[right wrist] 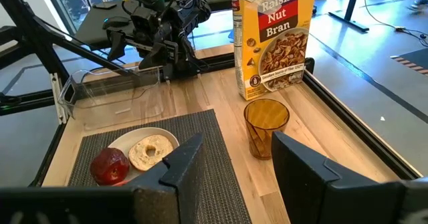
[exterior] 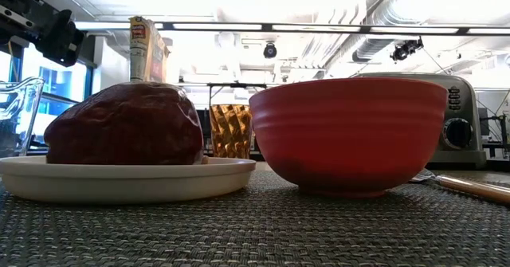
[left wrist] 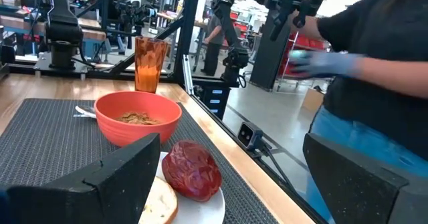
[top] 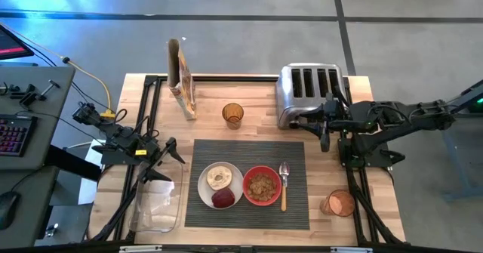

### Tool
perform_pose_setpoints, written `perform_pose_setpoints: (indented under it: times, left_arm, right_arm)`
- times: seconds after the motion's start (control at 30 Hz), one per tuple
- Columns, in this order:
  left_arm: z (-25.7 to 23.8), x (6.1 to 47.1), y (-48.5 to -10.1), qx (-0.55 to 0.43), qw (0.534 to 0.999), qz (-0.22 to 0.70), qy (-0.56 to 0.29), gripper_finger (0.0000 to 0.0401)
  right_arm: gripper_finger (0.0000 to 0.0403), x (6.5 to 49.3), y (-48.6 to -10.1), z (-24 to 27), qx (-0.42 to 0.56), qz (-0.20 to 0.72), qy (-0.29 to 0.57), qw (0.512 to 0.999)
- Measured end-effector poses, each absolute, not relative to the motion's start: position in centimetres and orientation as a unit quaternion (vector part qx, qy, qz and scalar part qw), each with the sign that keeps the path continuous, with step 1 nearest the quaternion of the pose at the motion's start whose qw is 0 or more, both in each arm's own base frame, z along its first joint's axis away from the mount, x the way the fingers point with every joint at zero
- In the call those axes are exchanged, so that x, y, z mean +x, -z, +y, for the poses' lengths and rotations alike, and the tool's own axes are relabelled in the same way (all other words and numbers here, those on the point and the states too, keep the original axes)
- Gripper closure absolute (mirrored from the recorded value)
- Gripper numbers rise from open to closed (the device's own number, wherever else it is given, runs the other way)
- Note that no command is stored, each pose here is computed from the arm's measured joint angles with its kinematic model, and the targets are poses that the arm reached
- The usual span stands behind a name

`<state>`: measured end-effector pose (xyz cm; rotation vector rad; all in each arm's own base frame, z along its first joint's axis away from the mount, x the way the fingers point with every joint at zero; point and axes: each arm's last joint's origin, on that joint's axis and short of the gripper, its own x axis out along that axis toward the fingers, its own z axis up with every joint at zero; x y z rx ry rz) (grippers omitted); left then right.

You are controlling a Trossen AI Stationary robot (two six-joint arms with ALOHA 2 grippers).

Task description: Arrange a breakfast setting

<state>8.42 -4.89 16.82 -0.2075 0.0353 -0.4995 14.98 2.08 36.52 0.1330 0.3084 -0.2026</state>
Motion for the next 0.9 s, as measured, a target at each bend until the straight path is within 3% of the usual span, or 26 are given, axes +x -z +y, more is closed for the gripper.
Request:
perform_pose_setpoints:
  times: [0.37,0.63,0.9]
  left_arm:
    - [-4.9,8.4,-16.8,-0.102,0.963,0.017,0.247,0.0045]
    - [-4.9,8.4,-16.8,-0.102,0.964,0.017,0.247,0.0045]
    - [-4.9,8.4,-16.8,-0.102,0.963,0.018,0.247,0.0045]
  right_arm:
    - [0.0249,14.3,-36.9,1.9,0.070,0.141,0.098,0.983]
    - [0.0249,10.2,-38.2,1.0,0.089,0.020,0.104,0.990]
    - [0.0249,8.5,-31.9,1.0,0.045,-0.062,0.027,0.997]
